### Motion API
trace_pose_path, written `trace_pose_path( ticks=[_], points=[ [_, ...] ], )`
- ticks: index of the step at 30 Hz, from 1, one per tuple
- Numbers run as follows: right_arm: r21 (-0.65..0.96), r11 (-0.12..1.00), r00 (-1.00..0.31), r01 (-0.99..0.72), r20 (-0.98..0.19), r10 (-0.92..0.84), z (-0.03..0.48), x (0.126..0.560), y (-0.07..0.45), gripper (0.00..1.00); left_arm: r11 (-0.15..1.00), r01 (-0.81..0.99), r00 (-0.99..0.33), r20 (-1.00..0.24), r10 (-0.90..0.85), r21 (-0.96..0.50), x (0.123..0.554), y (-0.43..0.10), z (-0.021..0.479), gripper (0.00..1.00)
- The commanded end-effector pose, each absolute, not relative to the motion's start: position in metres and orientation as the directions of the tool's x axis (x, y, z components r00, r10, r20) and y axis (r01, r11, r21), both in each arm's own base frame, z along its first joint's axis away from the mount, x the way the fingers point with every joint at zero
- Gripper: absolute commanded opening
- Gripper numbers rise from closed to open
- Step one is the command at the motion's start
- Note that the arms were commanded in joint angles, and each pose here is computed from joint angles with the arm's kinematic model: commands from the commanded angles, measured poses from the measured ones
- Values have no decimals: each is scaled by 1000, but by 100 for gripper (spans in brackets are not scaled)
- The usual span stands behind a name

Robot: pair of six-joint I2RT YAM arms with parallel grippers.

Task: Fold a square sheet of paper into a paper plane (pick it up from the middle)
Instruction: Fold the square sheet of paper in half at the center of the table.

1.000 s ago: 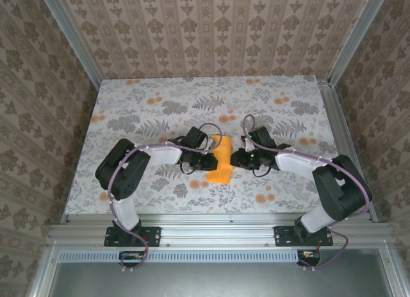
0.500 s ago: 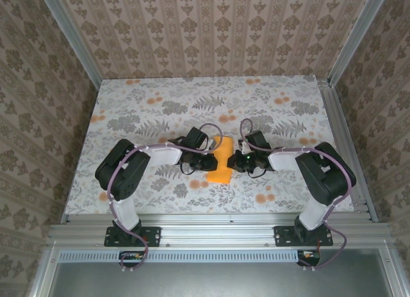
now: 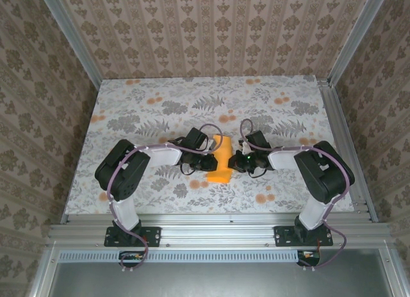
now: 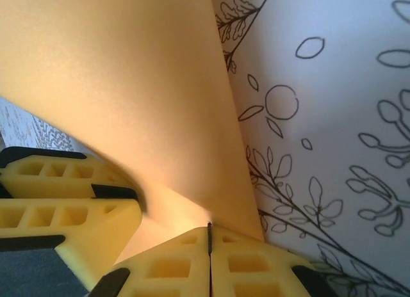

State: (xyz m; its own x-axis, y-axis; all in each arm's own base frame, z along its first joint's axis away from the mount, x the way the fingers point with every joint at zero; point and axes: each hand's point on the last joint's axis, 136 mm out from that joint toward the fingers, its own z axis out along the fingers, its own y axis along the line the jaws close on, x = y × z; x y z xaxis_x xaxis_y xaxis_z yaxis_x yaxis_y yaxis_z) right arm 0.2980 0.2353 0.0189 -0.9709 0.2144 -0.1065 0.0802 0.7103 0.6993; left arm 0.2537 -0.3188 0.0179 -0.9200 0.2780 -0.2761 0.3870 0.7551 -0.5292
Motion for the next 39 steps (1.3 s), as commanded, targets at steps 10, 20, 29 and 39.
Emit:
trace_pose_path(
  ticks=[10, 20, 29, 39],
  points=[
    [710, 701, -987, 71, -54, 154, 19, 267, 251, 10, 858, 337, -941, -135, 309, -386, 229, -275, -28, 17],
    [608, 792, -997, 55, -15, 81, 1, 243, 232, 10, 862, 338, -941, -131, 312, -378, 227, -272, -29, 17],
    [587, 808, -998, 41, -20, 65, 1, 237, 229, 9, 860, 336, -942, -130, 310, -383, 227, -273, -28, 17],
    [696, 718, -992, 16, -77, 96, 36, 250, 265, 9, 858, 337, -942, -128, 312, -389, 227, -274, -28, 17]
  ],
)
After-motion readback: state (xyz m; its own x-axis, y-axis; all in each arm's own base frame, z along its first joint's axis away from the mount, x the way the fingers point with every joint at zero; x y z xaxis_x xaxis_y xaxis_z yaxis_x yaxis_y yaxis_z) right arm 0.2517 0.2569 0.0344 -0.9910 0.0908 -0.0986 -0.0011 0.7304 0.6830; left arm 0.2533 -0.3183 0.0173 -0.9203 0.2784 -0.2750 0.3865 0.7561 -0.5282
